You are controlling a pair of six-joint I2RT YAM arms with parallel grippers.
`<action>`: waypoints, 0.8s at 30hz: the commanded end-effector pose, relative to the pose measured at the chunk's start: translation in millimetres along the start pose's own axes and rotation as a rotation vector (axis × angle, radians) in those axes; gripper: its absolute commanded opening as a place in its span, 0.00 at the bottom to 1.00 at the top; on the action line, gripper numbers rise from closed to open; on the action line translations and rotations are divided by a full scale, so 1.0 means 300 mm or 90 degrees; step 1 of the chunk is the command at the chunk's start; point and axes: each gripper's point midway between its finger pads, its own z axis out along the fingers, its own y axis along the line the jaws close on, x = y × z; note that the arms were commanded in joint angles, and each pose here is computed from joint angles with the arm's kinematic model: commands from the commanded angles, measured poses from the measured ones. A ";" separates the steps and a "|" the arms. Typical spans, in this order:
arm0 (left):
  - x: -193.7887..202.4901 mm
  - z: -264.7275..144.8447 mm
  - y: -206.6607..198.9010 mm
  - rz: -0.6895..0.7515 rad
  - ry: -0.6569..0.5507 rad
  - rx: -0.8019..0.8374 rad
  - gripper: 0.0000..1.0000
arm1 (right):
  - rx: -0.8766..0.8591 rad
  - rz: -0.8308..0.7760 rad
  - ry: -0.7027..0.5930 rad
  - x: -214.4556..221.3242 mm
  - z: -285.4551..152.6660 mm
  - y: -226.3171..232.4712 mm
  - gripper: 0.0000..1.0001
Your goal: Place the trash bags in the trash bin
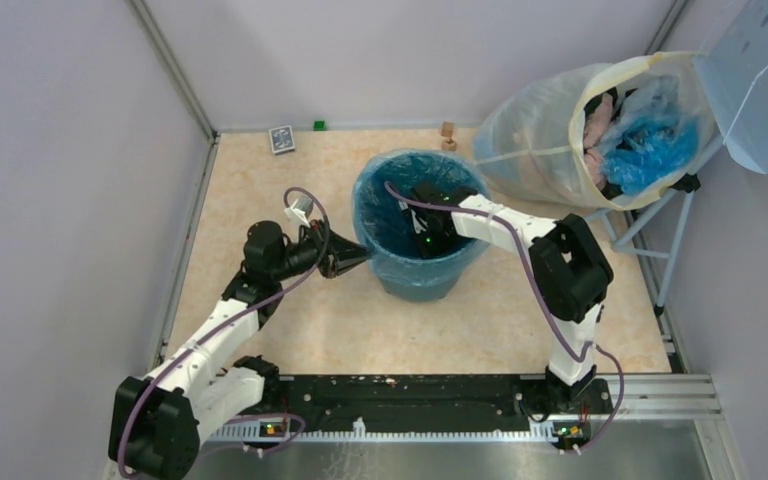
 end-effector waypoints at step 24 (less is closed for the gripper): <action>-0.103 -0.095 -0.111 0.103 -0.077 -0.064 0.49 | -0.022 -0.015 -0.161 -0.066 -0.295 0.018 0.00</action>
